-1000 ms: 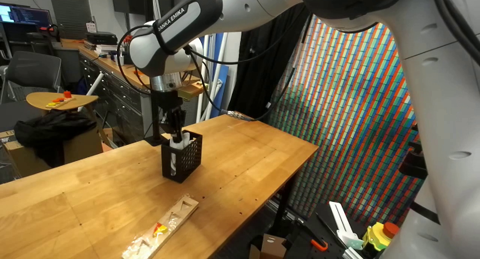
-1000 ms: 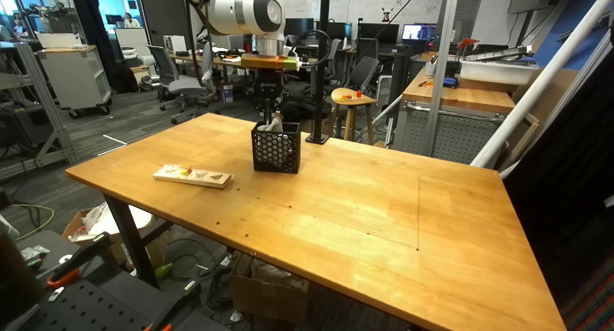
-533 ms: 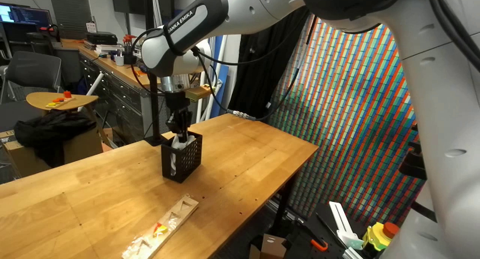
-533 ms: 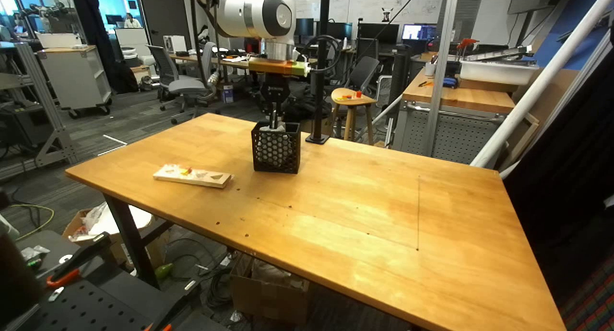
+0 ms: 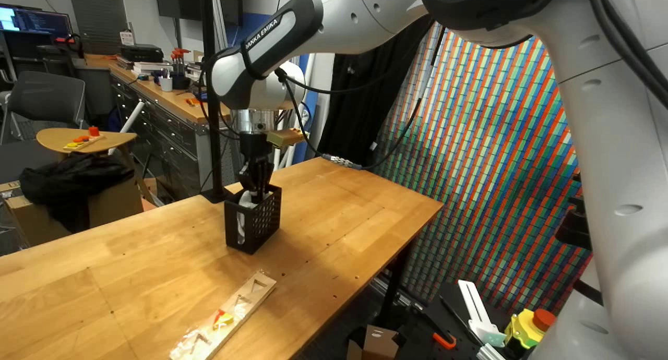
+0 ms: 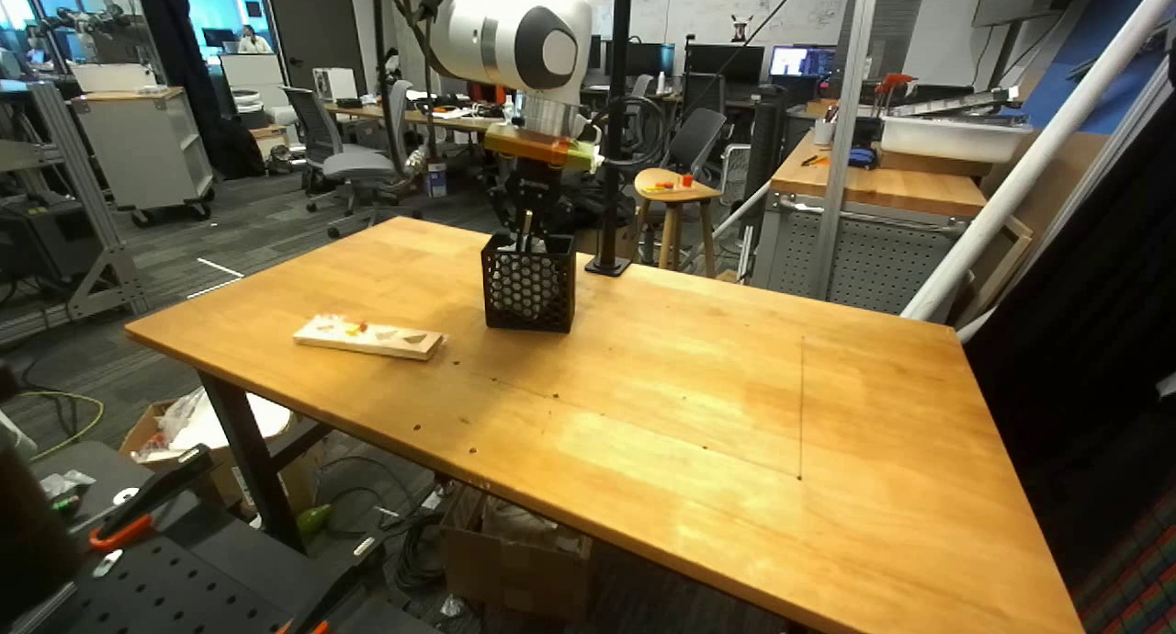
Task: Put the white towel in the black box
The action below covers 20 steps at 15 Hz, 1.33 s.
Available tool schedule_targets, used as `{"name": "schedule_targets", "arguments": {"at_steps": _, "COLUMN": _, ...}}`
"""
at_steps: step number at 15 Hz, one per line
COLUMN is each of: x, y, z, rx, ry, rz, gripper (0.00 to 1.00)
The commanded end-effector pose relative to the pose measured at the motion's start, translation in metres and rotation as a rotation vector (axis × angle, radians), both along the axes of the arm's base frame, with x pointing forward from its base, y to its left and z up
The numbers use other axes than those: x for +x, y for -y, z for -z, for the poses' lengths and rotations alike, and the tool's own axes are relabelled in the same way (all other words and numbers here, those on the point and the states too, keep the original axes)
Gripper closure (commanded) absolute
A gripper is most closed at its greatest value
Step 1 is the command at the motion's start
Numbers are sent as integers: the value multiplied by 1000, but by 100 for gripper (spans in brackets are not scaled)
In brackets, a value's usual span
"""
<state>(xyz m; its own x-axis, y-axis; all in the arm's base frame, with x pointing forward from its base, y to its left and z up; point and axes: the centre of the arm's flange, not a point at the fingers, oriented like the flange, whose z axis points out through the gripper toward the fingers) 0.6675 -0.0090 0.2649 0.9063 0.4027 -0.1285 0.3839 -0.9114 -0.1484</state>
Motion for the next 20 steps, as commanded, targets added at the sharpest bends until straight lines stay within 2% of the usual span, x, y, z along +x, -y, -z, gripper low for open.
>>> {"name": "schedule_targets", "arguments": {"at_steps": 1, "x": -8, "y": 10, "z": 10, "rx": 56, "ry": 2, "rz": 11, "gripper": 87}}
{"name": "schedule_targets", "arguments": {"at_steps": 5, "x": -7, "y": 12, "z": 24, "rx": 95, "ry": -23, "rz": 17, "gripper": 87}}
{"name": "schedule_targets", "arguments": {"at_steps": 12, "x": 12, "y": 9, "z": 46, "rx": 112, "ry": -83, "rz": -29, "gripper": 87}}
{"name": "schedule_targets", "arguments": {"at_steps": 20, "x": 8, "y": 4, "z": 91, "rx": 188, "ry": -235, "rz": -36, "gripper": 87}}
